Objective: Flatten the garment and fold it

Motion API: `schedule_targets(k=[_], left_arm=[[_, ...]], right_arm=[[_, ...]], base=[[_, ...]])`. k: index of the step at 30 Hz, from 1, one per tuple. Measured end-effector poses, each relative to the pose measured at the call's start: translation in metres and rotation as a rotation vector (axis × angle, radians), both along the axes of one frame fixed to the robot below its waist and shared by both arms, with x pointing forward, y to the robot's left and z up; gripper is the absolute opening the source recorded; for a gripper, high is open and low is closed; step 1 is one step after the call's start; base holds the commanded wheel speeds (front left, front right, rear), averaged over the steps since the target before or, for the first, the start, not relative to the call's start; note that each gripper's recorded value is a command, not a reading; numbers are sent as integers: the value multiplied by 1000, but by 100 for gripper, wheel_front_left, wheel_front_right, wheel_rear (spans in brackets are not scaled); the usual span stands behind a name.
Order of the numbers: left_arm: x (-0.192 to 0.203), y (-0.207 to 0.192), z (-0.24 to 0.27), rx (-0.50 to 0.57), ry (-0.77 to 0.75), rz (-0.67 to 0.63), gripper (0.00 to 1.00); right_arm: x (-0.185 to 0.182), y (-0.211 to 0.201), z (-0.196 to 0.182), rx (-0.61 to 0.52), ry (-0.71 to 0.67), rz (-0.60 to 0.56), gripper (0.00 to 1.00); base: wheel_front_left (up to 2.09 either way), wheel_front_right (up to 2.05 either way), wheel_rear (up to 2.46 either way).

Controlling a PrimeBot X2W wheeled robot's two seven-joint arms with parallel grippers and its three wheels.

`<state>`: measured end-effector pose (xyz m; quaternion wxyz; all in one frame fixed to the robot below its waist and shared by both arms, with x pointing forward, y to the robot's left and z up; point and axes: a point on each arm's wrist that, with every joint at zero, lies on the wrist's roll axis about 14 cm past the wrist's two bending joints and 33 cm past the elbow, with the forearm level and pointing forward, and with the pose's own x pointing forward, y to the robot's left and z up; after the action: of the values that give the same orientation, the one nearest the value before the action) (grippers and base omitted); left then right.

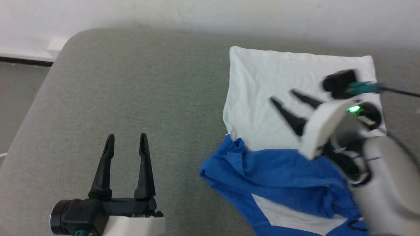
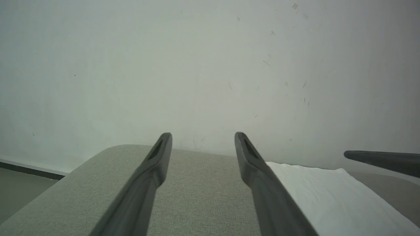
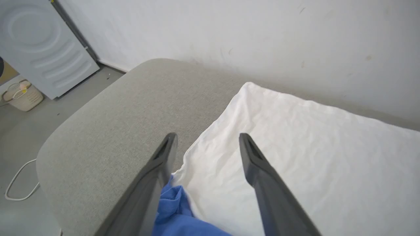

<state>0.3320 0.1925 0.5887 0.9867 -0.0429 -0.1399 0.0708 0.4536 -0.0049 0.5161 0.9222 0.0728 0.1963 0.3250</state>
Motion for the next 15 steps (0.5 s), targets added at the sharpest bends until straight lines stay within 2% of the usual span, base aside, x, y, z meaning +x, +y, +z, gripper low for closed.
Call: schedule_targets(k=[3, 6, 11, 15], left_arm=[[6, -9, 1, -2, 0, -37, 100], [11, -19, 0, -6, 6, -72, 100], [18, -34, -2, -8, 8, -126, 100], [23, -43, -4, -7, 13, -157, 100]], right_arm=[[16, -57, 33, -3, -140, -137, 100], [15, -114, 49, -17, -227, -281, 100], [-6, -190, 63, -30, -328, -496, 100], [-32, -234, 73, -68, -430, -646, 100]], base=[[0, 0, 0], [0, 0, 0], [0, 0, 0], [0, 0, 0]])
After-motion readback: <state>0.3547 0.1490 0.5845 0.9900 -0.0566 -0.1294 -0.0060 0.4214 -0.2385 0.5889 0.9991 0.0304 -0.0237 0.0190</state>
